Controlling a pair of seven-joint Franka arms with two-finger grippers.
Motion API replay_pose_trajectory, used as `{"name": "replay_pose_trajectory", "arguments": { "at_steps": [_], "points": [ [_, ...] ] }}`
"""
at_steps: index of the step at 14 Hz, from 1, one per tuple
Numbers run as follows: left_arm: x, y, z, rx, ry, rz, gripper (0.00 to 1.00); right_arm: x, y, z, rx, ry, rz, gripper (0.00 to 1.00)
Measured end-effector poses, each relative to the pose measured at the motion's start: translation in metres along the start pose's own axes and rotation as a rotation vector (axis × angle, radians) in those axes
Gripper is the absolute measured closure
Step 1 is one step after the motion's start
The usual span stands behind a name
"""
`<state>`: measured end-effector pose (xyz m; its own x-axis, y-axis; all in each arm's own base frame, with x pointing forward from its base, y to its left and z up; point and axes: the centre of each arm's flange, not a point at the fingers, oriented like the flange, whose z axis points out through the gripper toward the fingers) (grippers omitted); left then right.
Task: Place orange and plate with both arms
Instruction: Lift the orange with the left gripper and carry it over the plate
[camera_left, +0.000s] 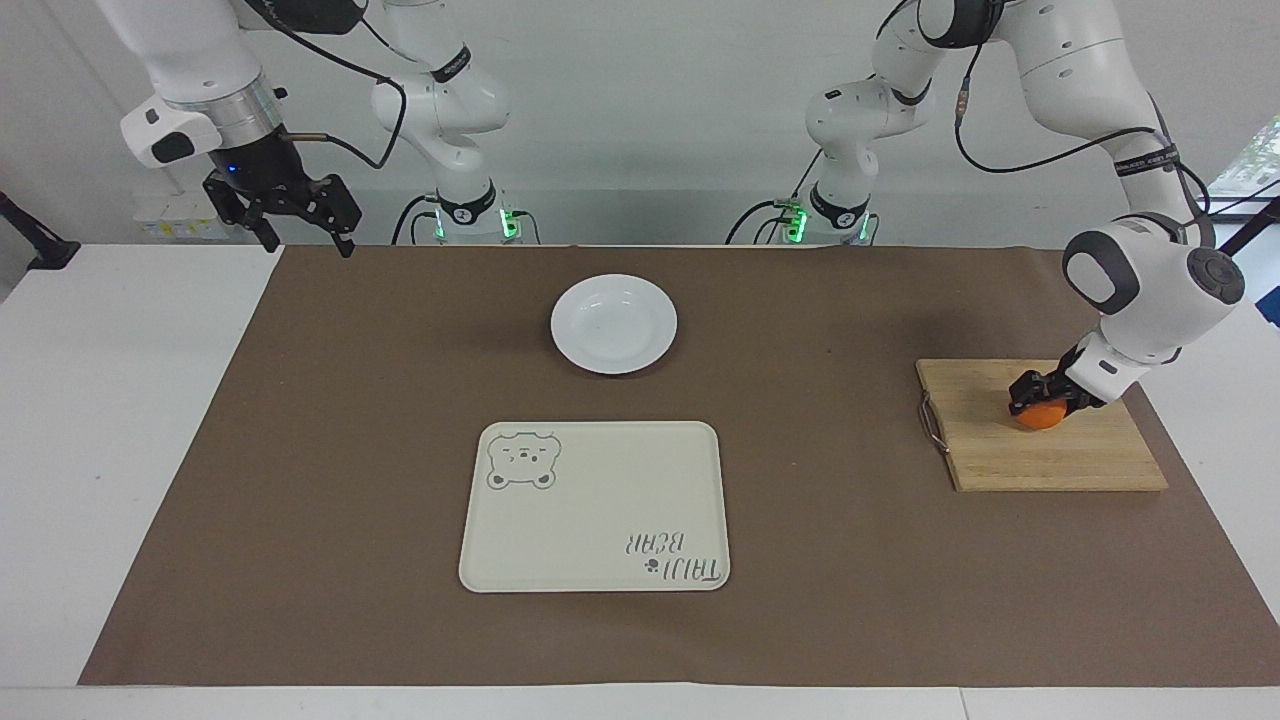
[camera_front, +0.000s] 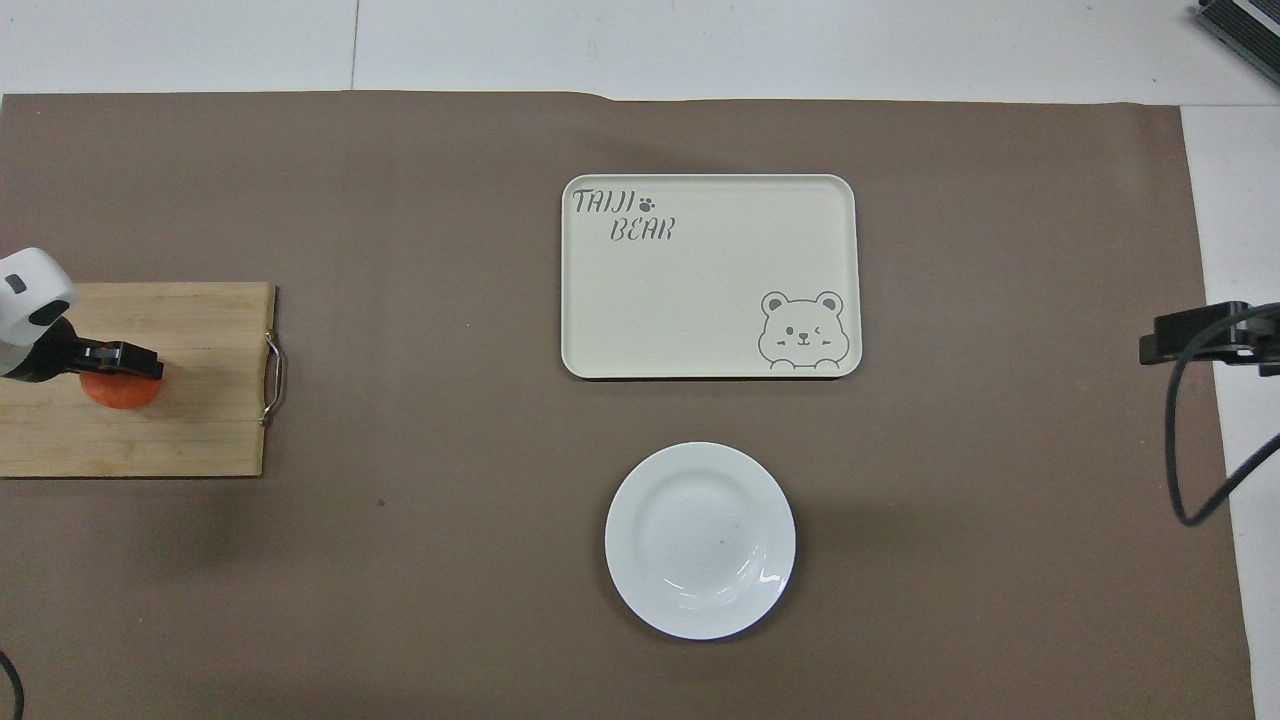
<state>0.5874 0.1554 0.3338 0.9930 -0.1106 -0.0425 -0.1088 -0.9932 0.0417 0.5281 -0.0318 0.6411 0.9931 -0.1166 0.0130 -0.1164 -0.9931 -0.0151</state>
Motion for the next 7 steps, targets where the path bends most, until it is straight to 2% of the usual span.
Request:
{"name": "replay_pose_trajectory", "arguments": {
  "at_steps": [4,7],
  "points": [
    [0.007,0.020,-0.021,0.009,0.034,0.028,0.20,0.000,0.000,0.000,0.000,0.000,0.000,0.00],
    [0.015,0.071,-0.055,0.016,0.065,0.045,0.20,0.000,0.000,0.000,0.000,0.000,0.000,0.00]
  ]
}}
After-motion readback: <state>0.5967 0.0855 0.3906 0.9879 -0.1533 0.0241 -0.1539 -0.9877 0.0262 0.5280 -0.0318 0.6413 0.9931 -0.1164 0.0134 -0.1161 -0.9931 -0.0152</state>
